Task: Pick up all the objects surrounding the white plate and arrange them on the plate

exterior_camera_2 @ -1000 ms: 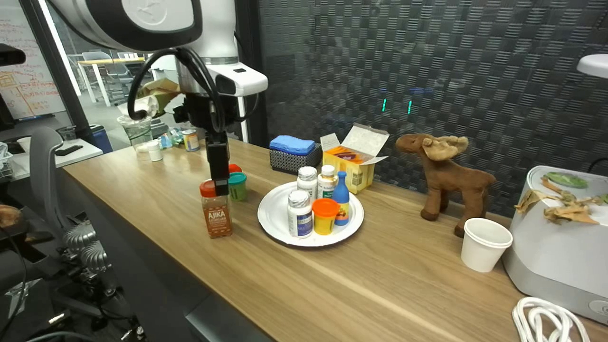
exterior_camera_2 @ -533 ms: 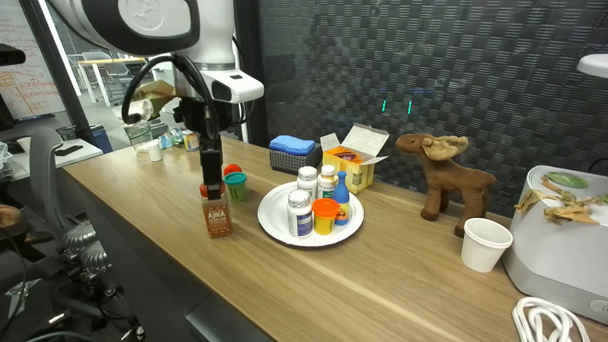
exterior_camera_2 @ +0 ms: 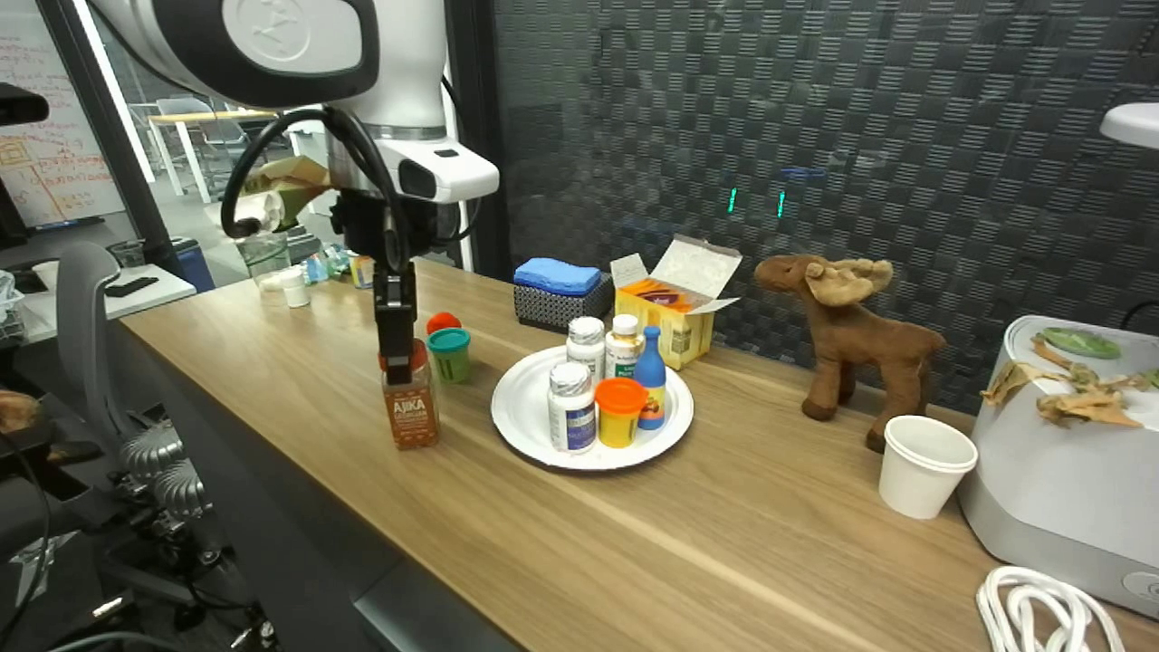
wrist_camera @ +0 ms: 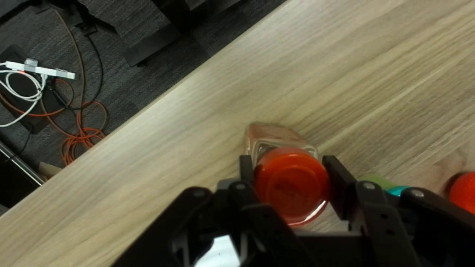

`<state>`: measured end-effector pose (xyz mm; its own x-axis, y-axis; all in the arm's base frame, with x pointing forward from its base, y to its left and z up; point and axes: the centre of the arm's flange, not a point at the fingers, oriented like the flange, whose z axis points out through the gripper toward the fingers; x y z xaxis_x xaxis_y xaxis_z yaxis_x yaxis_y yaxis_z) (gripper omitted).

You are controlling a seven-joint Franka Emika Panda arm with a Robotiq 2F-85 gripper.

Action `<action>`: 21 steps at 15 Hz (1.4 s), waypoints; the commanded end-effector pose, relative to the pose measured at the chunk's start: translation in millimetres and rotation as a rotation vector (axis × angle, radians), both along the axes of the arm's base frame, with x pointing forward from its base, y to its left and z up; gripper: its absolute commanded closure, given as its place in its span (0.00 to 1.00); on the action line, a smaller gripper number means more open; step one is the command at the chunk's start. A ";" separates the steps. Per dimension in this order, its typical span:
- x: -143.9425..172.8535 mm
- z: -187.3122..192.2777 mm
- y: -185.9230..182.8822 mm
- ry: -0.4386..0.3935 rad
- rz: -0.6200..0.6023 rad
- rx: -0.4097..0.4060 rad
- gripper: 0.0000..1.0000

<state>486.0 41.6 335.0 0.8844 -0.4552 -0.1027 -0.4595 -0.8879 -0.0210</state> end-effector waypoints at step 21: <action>101.3 52.1 -66.1 -0.112 -0.024 -0.022 0.76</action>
